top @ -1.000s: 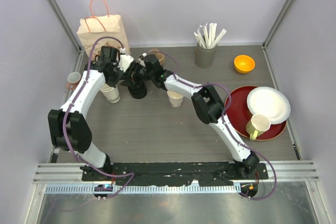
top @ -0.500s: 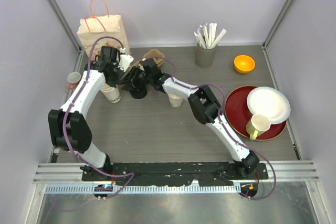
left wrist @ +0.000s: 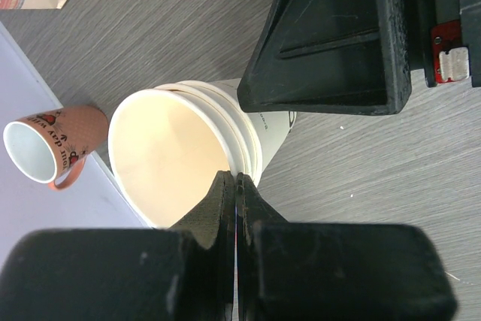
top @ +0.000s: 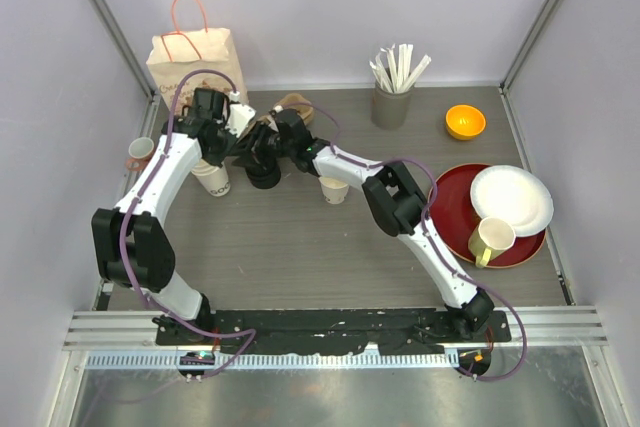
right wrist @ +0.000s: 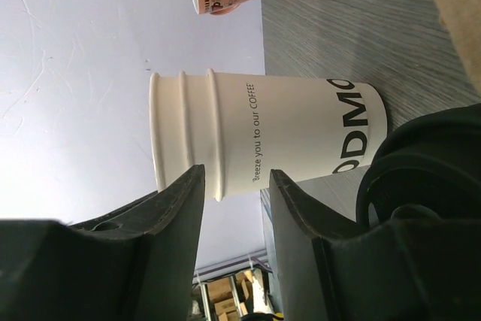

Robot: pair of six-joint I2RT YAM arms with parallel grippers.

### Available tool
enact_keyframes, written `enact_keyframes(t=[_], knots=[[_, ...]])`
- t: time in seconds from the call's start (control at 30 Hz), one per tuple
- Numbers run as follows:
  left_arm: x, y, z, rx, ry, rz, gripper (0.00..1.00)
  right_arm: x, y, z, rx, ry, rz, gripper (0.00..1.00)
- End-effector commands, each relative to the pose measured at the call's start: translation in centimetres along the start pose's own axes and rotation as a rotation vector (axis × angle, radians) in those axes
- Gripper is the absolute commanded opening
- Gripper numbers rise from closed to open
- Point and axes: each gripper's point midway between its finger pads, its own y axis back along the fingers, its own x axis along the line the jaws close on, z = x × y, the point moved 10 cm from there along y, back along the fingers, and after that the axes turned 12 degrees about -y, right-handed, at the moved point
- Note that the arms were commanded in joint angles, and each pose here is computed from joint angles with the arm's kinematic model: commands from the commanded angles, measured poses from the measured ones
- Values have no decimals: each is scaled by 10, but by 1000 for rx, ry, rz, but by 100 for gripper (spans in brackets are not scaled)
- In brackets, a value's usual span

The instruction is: Pack the takeout coffee

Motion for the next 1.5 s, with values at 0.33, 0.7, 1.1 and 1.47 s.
enact_keyframes(t=[0.33,0.7,1.1,1.47], knots=[[8,15,7,-56,-1,48,0,54,9,-22,42,98,144,46],[9,16,10,-70,5,46,0,48,5,-23,46,72,130,46],[18,24,18,-97,9,101,0,27,-6,-22,63,30,60,46],[22,29,23,-110,9,147,0,18,-7,-16,31,58,9,45]])
